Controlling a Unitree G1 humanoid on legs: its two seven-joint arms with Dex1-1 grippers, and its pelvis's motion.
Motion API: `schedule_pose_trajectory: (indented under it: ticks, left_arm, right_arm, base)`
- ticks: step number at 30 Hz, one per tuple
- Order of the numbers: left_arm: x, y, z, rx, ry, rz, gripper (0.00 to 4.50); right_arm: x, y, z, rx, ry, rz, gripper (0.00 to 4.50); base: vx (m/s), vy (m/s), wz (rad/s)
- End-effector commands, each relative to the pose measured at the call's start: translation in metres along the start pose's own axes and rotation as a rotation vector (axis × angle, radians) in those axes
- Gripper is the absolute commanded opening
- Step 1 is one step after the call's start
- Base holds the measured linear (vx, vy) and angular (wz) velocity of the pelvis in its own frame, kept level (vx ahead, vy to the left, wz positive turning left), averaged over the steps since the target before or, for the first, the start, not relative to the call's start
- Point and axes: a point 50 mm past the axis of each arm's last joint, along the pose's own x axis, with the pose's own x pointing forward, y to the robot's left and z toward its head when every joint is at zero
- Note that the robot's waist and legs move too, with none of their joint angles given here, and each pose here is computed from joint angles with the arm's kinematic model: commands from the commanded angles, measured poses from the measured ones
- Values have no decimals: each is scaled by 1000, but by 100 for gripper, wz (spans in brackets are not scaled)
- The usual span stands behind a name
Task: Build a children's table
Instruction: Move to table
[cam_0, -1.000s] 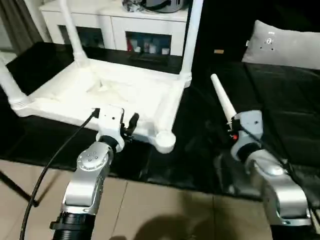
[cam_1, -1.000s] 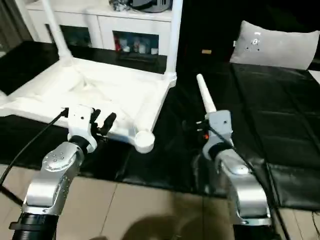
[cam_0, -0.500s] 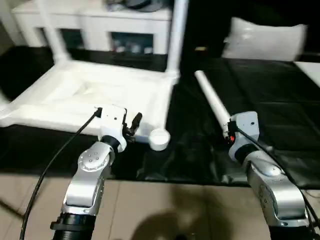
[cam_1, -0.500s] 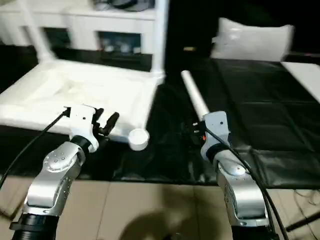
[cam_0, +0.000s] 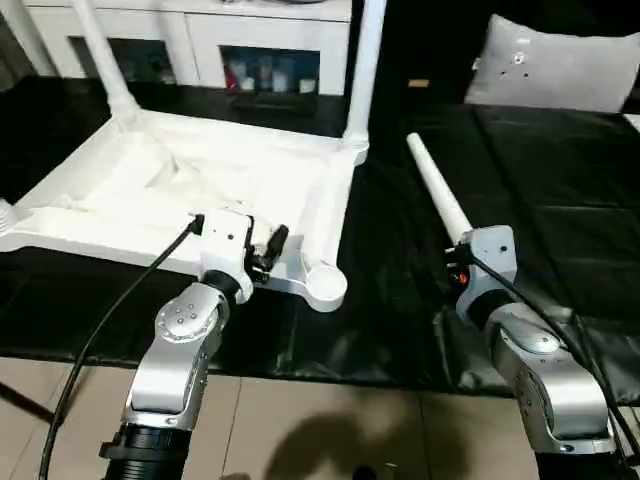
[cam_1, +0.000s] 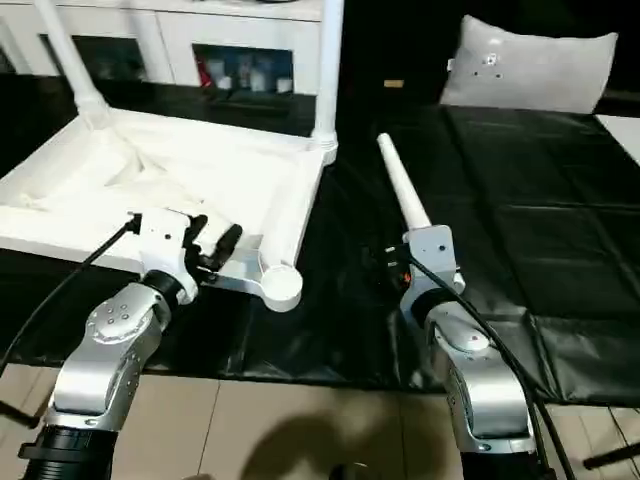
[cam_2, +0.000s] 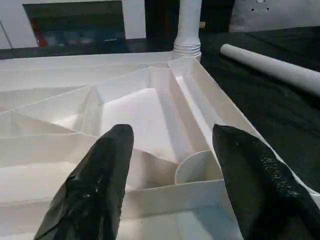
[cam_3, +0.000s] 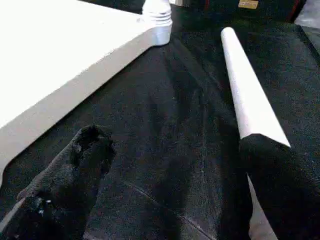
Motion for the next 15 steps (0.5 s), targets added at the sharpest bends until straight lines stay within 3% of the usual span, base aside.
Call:
schedule_pose_trajectory:
  ticks: [1,4,8,9,15]
  left_arm:
    - [0,1,-1,-6,13,-10,322]
    - [0,1,-2,-7,17,-10,352]
    - [0,1,-2,-7,19,-10,364]
    - [0,1,-2,-7,19,-10,393]
    - [0,2,-2,-8,20,-6,446]
  right_arm:
    - [-1,2,-1,9,10,8,450]
    - [0,2,-1,9,12,12,450]
    - [0,2,-1,7,16,14,450]
    - [0,2,-1,4,17,17,450]
    - [2,5,-1,-9,12,34,450]
  base:
    - [0,0,0]
    - [-11,-9,-16]
    - [18,-25,-73]
    - [72,-120,-72]
    - [129,-128,-32]
